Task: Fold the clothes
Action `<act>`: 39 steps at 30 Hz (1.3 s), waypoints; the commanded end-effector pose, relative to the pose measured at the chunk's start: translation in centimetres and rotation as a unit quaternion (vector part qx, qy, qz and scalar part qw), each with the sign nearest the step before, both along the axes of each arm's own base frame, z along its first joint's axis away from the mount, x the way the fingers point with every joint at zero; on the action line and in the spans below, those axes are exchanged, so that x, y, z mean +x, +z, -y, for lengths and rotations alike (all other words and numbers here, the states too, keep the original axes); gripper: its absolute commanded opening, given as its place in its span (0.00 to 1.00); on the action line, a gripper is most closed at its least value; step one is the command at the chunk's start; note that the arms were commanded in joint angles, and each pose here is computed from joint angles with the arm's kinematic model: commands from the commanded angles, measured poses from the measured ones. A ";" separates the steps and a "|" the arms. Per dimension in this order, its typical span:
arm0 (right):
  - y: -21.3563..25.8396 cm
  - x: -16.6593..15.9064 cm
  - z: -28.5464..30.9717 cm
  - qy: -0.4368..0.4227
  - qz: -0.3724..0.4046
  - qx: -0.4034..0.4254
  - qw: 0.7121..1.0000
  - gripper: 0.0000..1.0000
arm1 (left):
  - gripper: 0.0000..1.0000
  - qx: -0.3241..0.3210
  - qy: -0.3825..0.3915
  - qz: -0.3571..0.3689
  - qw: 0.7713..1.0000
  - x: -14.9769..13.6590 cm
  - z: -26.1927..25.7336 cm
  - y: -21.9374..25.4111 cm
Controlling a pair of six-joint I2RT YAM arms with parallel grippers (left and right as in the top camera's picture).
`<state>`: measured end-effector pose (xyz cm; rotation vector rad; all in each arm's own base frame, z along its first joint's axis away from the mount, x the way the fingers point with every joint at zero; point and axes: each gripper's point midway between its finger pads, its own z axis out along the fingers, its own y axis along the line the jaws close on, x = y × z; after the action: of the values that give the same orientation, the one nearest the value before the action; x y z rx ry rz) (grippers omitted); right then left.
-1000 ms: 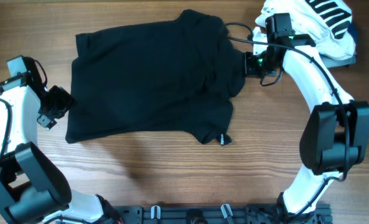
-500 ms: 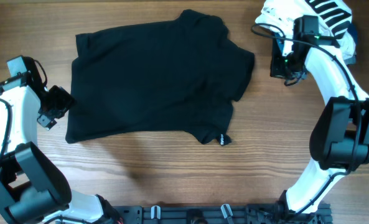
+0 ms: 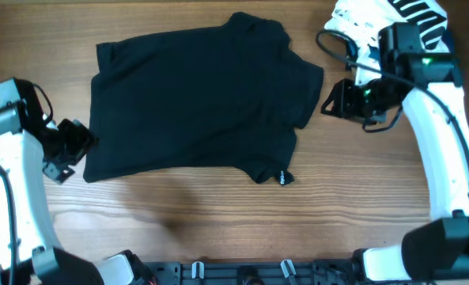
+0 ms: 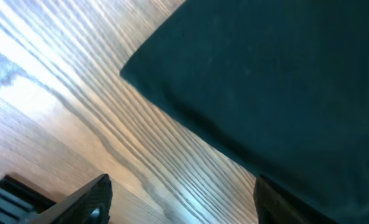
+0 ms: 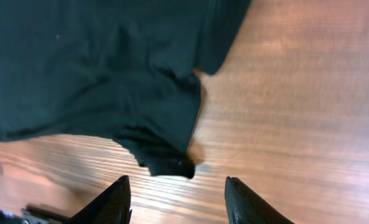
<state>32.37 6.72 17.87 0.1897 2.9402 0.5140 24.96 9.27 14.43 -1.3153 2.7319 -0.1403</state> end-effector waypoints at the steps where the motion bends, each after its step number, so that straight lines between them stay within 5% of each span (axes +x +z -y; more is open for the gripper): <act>1: -4.4 -2.9 0.8 -0.115 -0.092 -0.079 0.986 0.46 | 0.65 0.006 0.144 -0.035 0.989 -2.7 -0.2 -3.4; 5: -8.2 -4.2 -1.0 -0.142 -0.113 -0.088 0.980 0.46 | 0.68 0.046 0.313 0.013 0.949 -1.8 -2.5 -7.7; 10: -9.4 -5.0 -1.6 -0.178 -0.130 -0.087 0.971 0.49 | 0.69 0.068 0.336 0.075 0.937 0.3 -4.2 -10.9; 13: -9.4 -5.2 -2.4 -0.165 -0.127 -0.088 0.974 0.50 | 0.71 0.071 0.380 0.053 0.921 -0.1 -4.6 -13.3; 18: -9.4 -5.5 -3.7 -0.142 -0.124 -0.091 0.978 0.50 | 0.70 0.047 0.376 0.006 0.926 -0.4 -3.6 -16.7; 19: -9.4 -5.6 -3.9 -0.137 -0.122 -0.091 0.979 0.50 | 0.67 0.047 0.375 -0.005 0.926 -0.7 -3.5 -17.2; 23: -9.4 -6.0 -4.9 -0.108 -0.118 -0.093 0.983 0.48 | 0.06 0.047 0.369 -0.024 0.928 -0.9 -3.4 -18.9; 25: -9.4 -6.5 -5.5 -0.113 -0.129 -0.090 0.981 0.37 | 0.04 0.047 0.368 -0.033 0.928 -1.2 -3.2 -19.2; 28: -9.9 -7.0 -6.7 -0.096 -0.123 -0.089 0.984 0.36 | 0.04 0.047 0.368 -0.035 0.928 -1.3 -3.2 -19.2; 33: -12.6 -6.6 -8.9 -0.081 -0.085 -0.074 0.990 0.50 | 0.04 0.047 0.368 -0.036 0.928 -1.4 -3.2 -19.2; 37: -14.4 -6.9 -9.0 0.098 -0.028 -0.090 0.991 0.57 | 0.04 0.047 0.366 -0.037 0.929 -1.4 -3.2 -19.2; 39: -14.6 -6.2 -9.4 0.149 0.003 -0.088 0.985 0.70 | 0.04 0.047 0.362 -0.037 0.930 -1.4 -3.2 -19.2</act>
<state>25.73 16.01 4.01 0.1168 3.0592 0.3121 27.21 14.44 -0.72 -2.1032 1.9475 0.0405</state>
